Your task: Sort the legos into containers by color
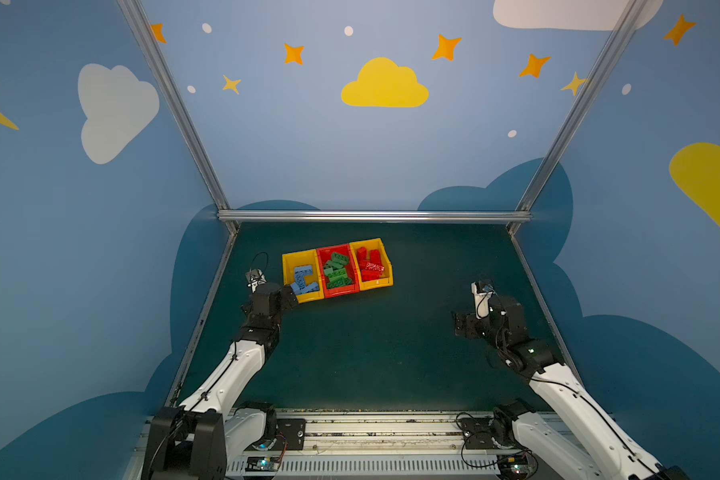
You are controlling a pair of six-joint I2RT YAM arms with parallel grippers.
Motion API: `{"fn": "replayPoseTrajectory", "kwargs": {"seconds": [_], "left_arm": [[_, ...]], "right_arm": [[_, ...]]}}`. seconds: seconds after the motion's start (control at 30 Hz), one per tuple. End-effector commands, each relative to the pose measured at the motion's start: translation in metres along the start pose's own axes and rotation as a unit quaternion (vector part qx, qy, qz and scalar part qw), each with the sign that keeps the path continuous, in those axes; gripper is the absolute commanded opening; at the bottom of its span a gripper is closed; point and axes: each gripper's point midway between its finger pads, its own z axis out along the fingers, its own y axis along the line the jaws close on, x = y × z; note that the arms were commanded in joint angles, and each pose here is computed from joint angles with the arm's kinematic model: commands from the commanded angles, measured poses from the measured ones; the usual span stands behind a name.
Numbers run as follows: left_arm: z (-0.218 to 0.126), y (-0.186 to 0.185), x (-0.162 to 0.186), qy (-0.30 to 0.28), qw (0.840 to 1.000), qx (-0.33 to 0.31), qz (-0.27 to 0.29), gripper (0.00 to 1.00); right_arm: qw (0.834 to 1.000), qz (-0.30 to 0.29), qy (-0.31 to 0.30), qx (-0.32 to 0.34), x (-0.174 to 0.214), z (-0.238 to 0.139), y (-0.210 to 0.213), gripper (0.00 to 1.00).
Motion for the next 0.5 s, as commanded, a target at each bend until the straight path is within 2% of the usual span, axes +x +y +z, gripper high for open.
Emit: {"fn": "replayPoseTrajectory", "kwargs": {"seconds": [0.0,0.13,0.33,0.4,0.47], "left_arm": [[0.011,0.0,-0.017,-0.045,0.999,-0.013,0.024,1.0],[0.02,0.009,-0.01,-0.063,0.997,-0.031,0.037,1.0],[0.045,0.018,0.008,-0.073,0.996,-0.018,0.036,1.0],[0.057,0.017,0.016,-0.059,0.998,-0.008,0.033,1.0],[0.066,0.006,0.024,-0.037,0.998,0.017,0.055,1.0]], "right_arm": [[0.994,0.029,-0.096,0.044,-0.036,0.007,-0.02,0.96],[0.991,0.055,-0.107,0.06,-0.033,0.024,-0.028,0.96],[0.986,0.043,-0.119,0.106,-0.039,0.053,-0.052,0.96],[0.986,0.047,-0.127,0.098,-0.042,0.063,-0.054,0.96],[0.987,0.043,-0.128,0.089,-0.04,0.075,-0.055,0.96]]}}
